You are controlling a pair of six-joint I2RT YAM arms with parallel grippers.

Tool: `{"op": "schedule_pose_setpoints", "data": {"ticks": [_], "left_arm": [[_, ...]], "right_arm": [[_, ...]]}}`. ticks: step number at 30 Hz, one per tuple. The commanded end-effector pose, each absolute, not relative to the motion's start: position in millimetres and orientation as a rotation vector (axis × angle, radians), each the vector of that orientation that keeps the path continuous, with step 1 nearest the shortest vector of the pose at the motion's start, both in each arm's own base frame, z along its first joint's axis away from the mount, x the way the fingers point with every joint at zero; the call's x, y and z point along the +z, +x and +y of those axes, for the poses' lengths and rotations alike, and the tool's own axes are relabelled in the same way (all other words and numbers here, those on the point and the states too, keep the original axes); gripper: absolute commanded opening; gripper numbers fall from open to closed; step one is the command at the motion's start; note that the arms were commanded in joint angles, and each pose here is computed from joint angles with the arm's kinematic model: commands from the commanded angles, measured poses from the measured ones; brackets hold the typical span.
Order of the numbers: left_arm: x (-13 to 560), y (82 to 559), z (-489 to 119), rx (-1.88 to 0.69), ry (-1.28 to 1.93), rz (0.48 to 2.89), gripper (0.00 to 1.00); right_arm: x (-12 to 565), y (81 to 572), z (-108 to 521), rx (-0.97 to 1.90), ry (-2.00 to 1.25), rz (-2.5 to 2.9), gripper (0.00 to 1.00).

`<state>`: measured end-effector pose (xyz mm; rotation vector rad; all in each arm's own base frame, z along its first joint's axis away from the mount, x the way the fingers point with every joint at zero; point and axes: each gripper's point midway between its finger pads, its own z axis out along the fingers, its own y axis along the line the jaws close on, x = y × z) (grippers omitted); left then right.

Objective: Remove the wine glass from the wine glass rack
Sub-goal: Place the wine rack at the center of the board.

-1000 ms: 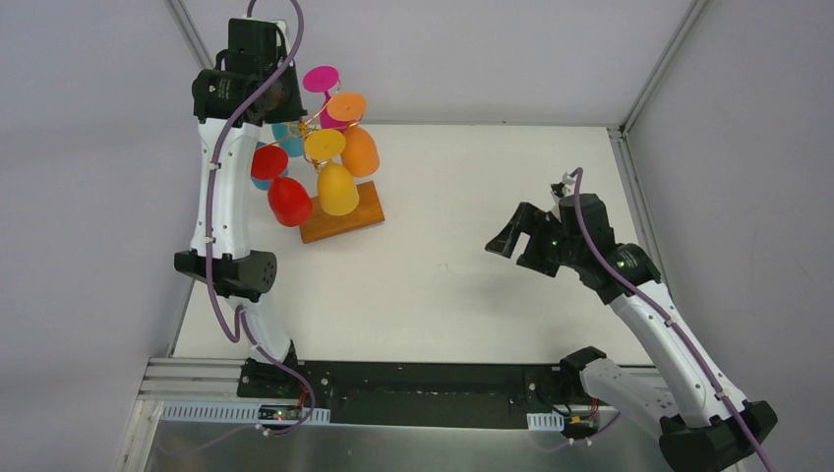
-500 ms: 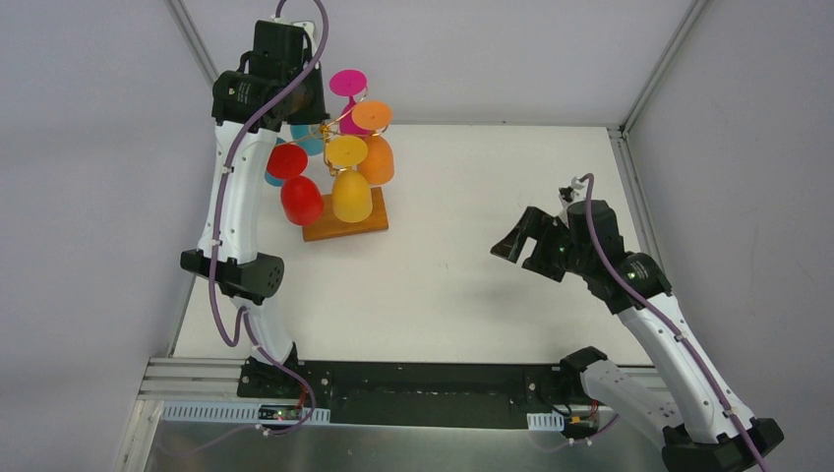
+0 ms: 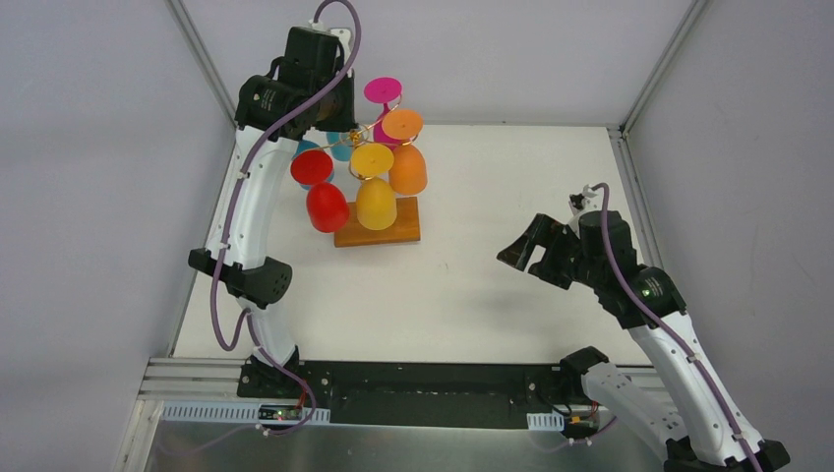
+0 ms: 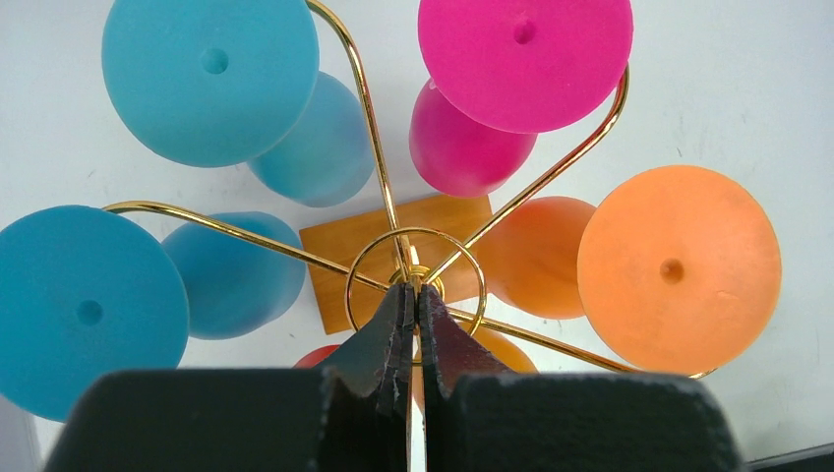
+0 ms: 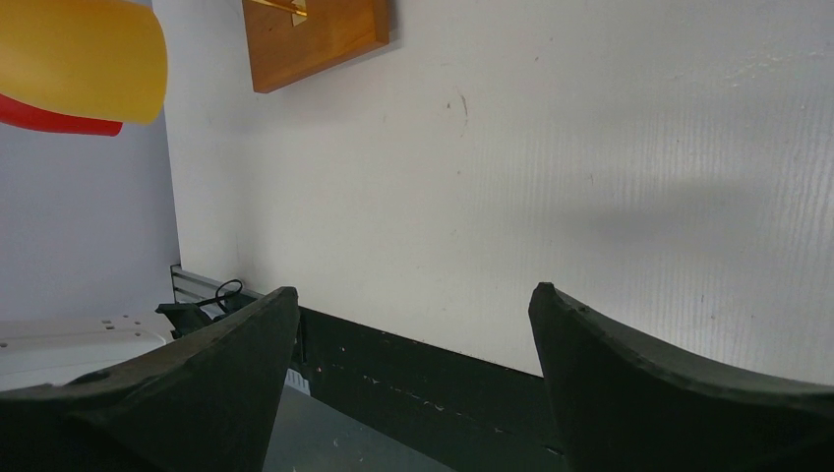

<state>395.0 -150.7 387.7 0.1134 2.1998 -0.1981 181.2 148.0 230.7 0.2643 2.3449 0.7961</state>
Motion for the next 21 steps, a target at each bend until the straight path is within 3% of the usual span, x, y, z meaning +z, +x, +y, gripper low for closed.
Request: {"op": "schedule_pose_setpoints", "data": {"ticks": [1,21], "left_arm": [[489.5,385.3,-158.3,-0.32,0.052,1.852,0.0],[493.7,374.4,-231.7,-0.473,0.185,1.811,0.0]], "right_arm": [[232.8,176.2,143.4,0.789,0.288,2.33,0.91],[241.7,157.3,128.8,0.765,0.289,2.303,0.91]]}}
